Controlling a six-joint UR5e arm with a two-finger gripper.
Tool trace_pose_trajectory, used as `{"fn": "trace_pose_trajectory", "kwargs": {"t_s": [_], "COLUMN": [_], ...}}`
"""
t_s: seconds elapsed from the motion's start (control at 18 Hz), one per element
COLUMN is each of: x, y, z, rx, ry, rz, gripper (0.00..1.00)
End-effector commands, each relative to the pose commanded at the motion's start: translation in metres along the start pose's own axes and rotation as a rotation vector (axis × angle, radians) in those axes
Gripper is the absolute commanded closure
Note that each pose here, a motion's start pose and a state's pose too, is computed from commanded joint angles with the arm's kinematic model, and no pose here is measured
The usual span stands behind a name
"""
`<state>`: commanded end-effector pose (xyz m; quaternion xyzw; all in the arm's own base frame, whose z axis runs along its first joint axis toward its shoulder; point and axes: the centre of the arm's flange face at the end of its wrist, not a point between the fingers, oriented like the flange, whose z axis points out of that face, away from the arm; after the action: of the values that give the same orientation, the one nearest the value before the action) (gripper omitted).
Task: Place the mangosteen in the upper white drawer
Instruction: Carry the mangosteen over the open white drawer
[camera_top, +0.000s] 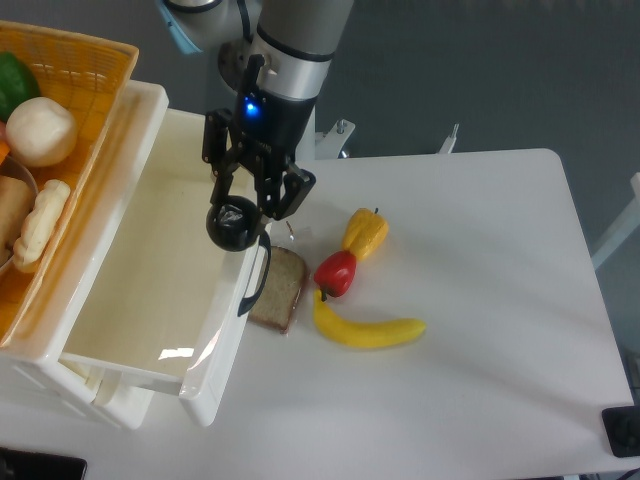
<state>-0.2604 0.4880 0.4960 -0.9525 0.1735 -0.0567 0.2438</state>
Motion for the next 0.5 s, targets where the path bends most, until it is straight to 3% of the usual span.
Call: {"fn": "trace_pose_trajectory", "kwargs": {"t_s": [0.5], "x": [0.021], "y": [-0.014], "z": [0.019], "rx": [-0.011], "ry": [0.046], "rz": [0.034], "gripper": [1.00]}}
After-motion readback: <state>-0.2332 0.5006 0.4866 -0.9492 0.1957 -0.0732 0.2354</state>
